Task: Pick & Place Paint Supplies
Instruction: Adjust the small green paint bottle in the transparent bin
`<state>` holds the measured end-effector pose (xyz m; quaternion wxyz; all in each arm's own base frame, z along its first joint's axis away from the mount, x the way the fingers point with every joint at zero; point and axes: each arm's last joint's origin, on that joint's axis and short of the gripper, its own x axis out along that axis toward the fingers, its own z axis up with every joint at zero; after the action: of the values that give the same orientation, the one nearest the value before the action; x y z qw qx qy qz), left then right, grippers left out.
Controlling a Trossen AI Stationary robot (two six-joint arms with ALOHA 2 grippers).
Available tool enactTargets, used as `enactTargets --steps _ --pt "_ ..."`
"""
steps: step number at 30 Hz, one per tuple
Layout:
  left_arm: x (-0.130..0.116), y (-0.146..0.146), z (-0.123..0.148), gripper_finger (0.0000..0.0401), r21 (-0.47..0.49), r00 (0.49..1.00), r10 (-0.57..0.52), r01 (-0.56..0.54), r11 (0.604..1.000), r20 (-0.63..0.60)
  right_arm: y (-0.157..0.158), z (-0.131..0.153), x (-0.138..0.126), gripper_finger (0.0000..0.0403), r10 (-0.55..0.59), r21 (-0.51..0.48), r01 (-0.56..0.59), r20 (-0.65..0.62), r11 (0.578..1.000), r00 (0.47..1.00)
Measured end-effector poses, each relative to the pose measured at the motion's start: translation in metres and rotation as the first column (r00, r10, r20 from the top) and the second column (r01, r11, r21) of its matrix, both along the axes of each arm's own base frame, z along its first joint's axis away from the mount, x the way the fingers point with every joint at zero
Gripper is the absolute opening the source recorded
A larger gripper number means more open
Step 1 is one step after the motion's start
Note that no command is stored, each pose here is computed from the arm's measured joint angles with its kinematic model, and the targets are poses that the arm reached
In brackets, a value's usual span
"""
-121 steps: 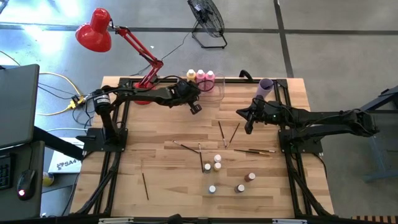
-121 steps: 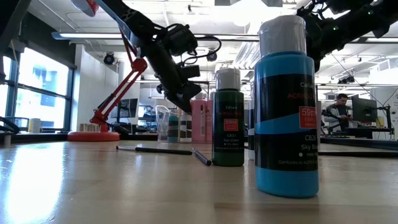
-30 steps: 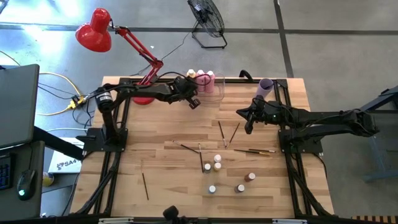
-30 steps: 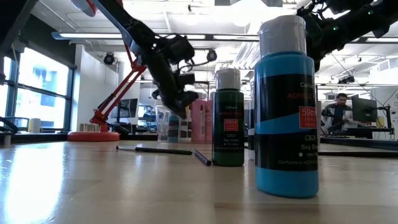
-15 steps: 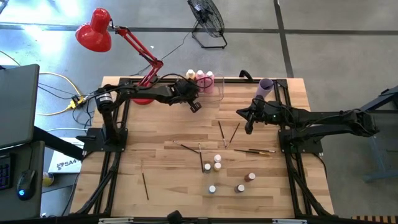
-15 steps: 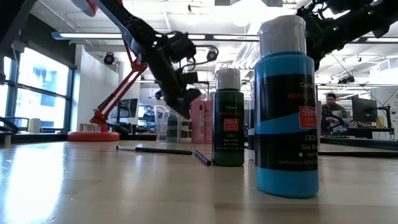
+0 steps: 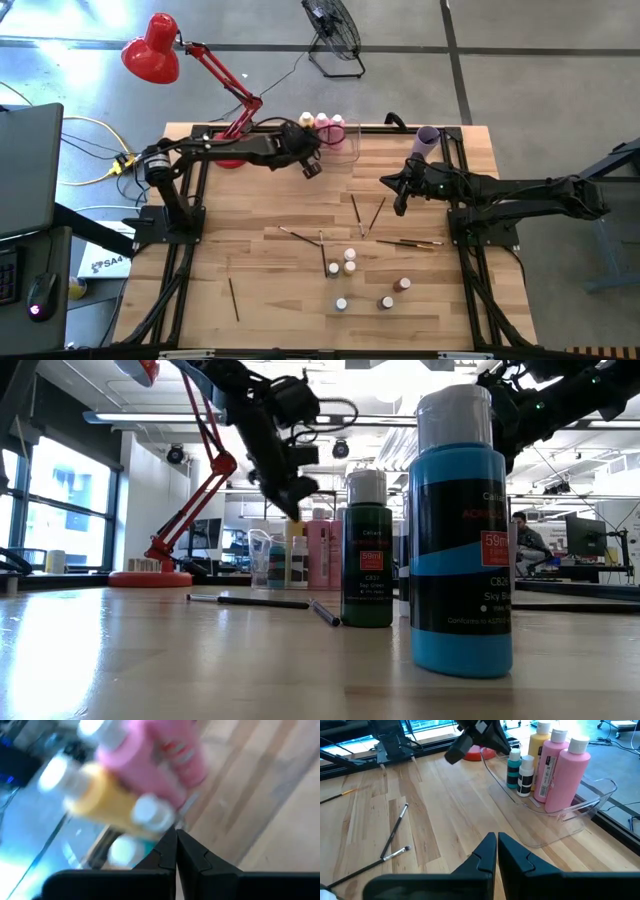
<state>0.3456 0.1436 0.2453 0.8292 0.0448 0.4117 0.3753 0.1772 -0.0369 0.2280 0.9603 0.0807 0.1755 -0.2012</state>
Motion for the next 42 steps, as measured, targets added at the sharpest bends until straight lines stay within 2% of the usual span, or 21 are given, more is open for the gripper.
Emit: enactTargets --steps 6,12,19,22,29,34,42 --pt "-0.014 0.01 -0.006 0.0 -0.077 0.994 0.091 -0.096 0.992 -0.068 0.0 0.0 0.0 0.0008 0.001 0.0 -0.001 -0.001 1.0 1.0" --pt "-0.018 0.015 -0.007 0.0 -0.105 0.992 0.098 -0.105 0.989 -0.075 0.0 0.0 0.0 0.0008 0.0 0.0 0.0 -0.001 1.0 1.0" --pt "-0.022 0.021 -0.004 0.0 -0.173 0.998 0.046 -0.054 0.983 -0.053 0.0 0.0 0.0 0.0008 0.0 0.0 0.0 -0.001 1.0 1.0" --pt "-0.034 0.022 0.004 0.0 -0.211 0.997 0.034 -0.049 0.976 -0.074 0.0 0.0 0.0 0.0008 0.001 0.0 -0.001 -0.001 1.0 1.0" --pt "-0.051 0.012 0.022 0.0 -0.226 0.995 0.006 -0.029 0.974 -0.099 0.0 -0.001 0.0 0.0008 0.001 0.001 -0.001 -0.007 1.0 1.0" --pt "-0.067 0.004 0.016 0.0 -0.23 0.994 0.008 -0.033 0.973 -0.112 0.0 -0.001 0.0 0.0008 0.0 0.003 0.0 -0.008 1.0 1.0" --pt "-0.072 0.005 0.003 0.0 -0.175 0.996 -0.048 0.061 0.983 0.079 0.0 0.0 0.0 0.0008 -0.004 0.001 0.004 0.006 1.0 1.0"
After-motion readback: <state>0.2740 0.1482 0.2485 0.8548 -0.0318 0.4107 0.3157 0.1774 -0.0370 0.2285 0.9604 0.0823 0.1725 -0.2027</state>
